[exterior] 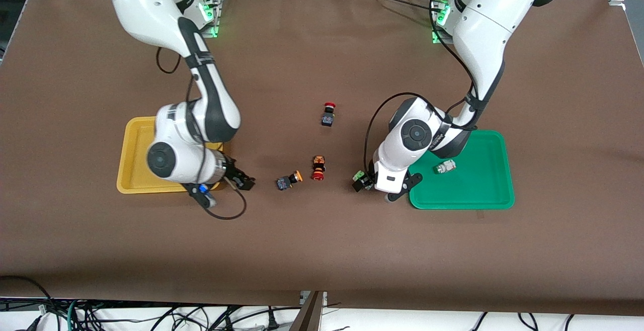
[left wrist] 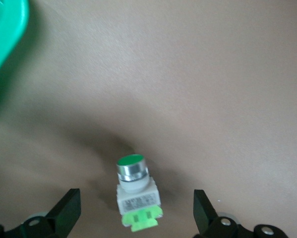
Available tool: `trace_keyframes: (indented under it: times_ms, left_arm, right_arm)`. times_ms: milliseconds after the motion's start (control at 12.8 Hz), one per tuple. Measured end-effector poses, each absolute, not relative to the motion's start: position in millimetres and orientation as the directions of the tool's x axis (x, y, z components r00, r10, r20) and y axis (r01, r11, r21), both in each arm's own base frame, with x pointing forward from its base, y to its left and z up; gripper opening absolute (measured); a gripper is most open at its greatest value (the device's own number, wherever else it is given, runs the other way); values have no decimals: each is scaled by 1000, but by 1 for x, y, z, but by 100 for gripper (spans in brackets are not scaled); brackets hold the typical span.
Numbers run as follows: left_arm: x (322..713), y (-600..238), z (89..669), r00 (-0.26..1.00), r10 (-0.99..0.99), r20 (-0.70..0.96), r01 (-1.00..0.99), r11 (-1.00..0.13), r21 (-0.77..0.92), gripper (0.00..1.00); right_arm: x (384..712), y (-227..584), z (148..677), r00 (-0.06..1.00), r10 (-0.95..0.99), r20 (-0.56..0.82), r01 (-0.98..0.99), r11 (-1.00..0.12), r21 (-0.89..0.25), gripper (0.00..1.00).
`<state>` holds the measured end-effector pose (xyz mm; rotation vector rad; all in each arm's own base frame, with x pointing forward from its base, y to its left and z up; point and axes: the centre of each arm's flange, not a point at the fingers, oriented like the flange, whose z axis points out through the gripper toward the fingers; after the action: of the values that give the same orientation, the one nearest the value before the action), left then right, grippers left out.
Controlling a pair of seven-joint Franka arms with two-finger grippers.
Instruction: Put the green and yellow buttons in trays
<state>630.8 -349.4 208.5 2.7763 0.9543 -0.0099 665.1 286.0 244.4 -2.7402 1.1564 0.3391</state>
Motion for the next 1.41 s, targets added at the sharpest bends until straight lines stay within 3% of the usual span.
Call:
trace_keyframes:
  times_ms: [391, 703, 781, 1094, 1406]
  left_arm:
    - [628, -360, 189, 784, 621, -22, 616, -772, 155, 98]
    - [623, -373, 178, 765, 643, -16, 639, -756, 145, 53]
    - [623, -374, 179, 771, 637, -6, 631, -762, 145, 42]
    - [636, -355, 196, 849, 528, 27, 525, -847, 79, 42]
    - [666, -254, 261, 981, 187, -59, 187, -982, -14, 42]
  right_arm:
    - [651, 354, 207, 605, -761, -234, -793, -603, -89, 93]
    - [634, 387, 174, 602, -772, -204, -797, -594, -106, 93]
    - [633, 388, 173, 604, -771, -202, -796, -596, -107, 86]
    - [642, 370, 182, 658, -729, -191, -750, -657, -79, 35]
    - [665, 283, 243, 801, -552, -234, -558, -829, 44, 33]
